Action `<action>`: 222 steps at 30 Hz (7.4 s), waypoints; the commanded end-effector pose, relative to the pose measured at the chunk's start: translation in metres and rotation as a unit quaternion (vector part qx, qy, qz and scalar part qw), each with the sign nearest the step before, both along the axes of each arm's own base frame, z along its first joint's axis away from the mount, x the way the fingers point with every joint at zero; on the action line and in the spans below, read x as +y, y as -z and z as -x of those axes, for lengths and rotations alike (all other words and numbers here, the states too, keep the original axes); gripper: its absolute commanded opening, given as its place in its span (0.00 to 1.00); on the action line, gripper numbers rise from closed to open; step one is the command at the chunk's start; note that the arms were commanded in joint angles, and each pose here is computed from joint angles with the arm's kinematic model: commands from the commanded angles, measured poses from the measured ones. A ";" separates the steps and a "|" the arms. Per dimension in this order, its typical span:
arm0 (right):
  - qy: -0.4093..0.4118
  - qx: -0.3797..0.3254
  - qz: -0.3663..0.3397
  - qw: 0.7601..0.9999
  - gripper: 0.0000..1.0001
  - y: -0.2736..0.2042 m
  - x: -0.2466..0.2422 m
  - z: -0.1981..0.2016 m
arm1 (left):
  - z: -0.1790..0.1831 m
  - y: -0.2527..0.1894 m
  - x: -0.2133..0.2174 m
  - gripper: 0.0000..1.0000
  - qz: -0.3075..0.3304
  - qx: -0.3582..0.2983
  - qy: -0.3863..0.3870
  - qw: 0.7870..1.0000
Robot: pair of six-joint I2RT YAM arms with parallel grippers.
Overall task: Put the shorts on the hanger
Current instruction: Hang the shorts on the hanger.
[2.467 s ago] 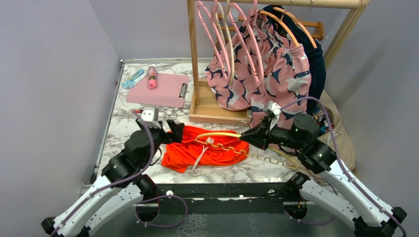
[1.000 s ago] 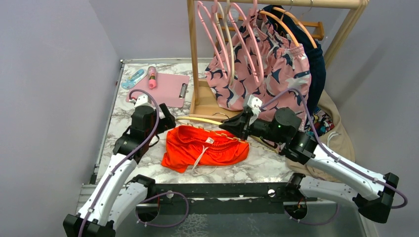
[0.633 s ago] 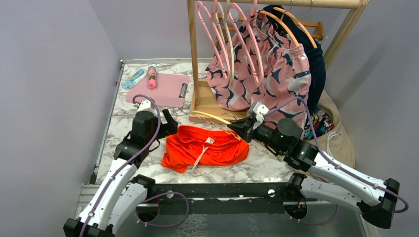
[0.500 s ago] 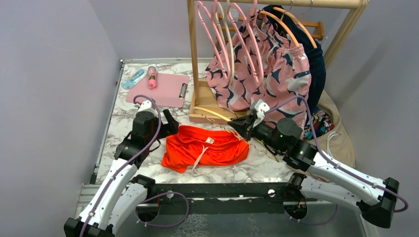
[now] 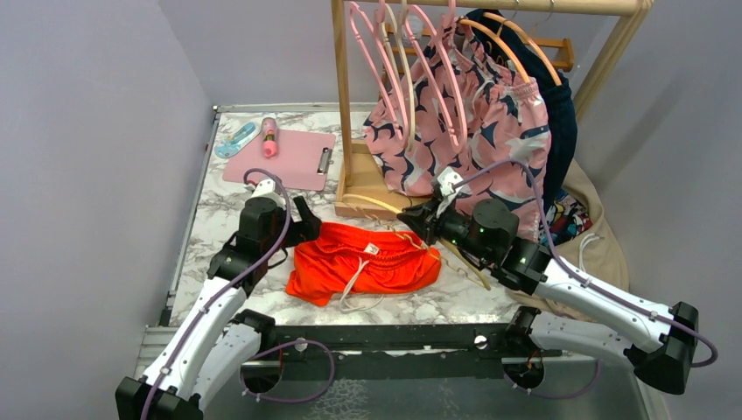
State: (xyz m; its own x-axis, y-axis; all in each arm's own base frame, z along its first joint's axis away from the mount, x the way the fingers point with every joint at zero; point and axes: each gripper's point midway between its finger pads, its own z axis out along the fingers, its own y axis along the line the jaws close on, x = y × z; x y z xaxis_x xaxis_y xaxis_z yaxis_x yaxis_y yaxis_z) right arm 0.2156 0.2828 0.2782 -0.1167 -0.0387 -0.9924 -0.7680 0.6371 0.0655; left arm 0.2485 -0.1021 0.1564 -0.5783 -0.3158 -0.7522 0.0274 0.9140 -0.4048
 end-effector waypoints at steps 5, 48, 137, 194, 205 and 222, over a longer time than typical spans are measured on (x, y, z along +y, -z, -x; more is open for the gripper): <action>-0.090 -0.002 0.013 0.996 0.01 -0.003 0.013 0.028 | -0.003 0.015 -0.004 0.68 -0.010 0.024 0.012 1.000; -0.120 -0.002 0.029 0.992 0.01 -0.001 0.008 0.043 | -0.017 0.060 -0.022 0.44 -0.149 0.094 0.061 0.983; -0.133 -0.028 0.026 0.990 0.01 -0.016 0.012 0.043 | -0.006 0.051 -0.044 0.00 -0.175 0.052 0.105 0.978; -0.189 -0.048 -0.064 0.979 0.01 0.007 0.092 0.024 | 0.019 -0.063 -0.086 0.00 -0.018 -0.034 0.176 0.984; -0.164 0.019 -0.057 0.985 0.01 0.068 0.104 0.011 | 0.028 -0.091 -0.092 0.00 0.019 -0.051 0.188 0.981; -0.045 0.049 -0.062 0.996 0.01 0.060 0.086 -0.021 | 0.026 -0.090 -0.080 0.00 0.014 -0.054 0.155 0.986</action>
